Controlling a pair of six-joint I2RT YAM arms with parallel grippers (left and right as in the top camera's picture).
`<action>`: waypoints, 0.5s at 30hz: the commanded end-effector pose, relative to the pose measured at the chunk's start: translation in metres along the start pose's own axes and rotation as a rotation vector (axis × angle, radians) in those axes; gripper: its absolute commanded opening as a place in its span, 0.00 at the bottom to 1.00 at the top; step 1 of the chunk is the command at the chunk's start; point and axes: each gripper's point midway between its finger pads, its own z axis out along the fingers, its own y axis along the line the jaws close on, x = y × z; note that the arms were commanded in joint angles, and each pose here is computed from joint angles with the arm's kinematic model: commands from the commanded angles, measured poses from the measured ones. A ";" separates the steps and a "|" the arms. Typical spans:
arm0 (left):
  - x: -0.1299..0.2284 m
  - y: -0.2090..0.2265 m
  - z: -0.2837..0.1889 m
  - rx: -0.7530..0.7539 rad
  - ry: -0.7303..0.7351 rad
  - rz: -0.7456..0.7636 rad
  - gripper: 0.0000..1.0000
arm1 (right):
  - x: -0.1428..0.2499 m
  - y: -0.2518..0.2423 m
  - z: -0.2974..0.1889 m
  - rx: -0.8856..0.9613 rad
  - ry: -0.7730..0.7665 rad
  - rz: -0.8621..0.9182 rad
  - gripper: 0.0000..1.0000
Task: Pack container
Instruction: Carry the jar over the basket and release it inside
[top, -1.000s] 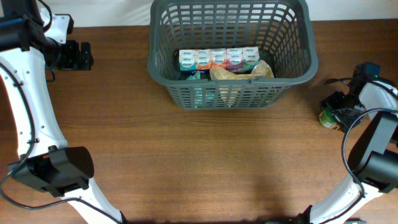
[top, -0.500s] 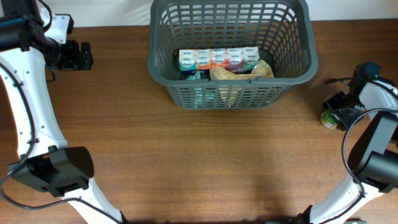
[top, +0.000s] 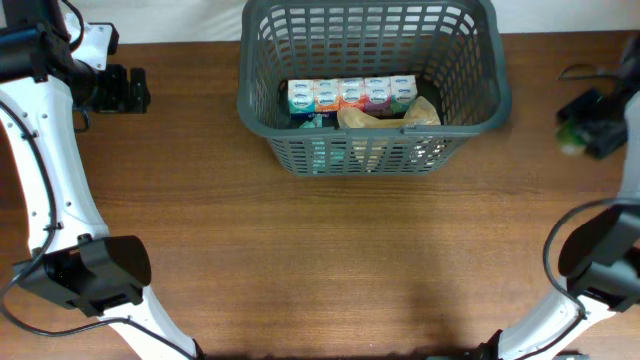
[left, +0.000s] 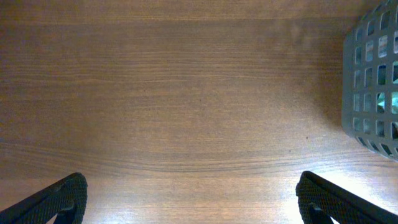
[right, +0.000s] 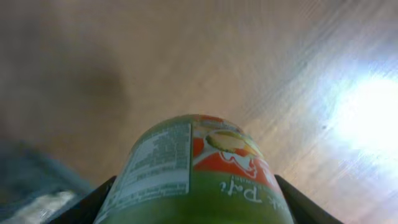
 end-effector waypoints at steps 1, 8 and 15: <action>0.000 -0.001 -0.007 0.007 -0.018 -0.017 0.99 | -0.014 0.043 -0.109 -0.163 -0.211 -0.167 0.30; 0.000 -0.001 -0.007 0.007 -0.017 -0.017 0.99 | 0.035 0.114 -0.258 -0.412 -0.503 -0.488 0.20; 0.000 -0.001 -0.007 0.007 -0.017 -0.017 0.99 | 0.132 0.193 -0.272 -0.547 -0.469 -0.811 0.09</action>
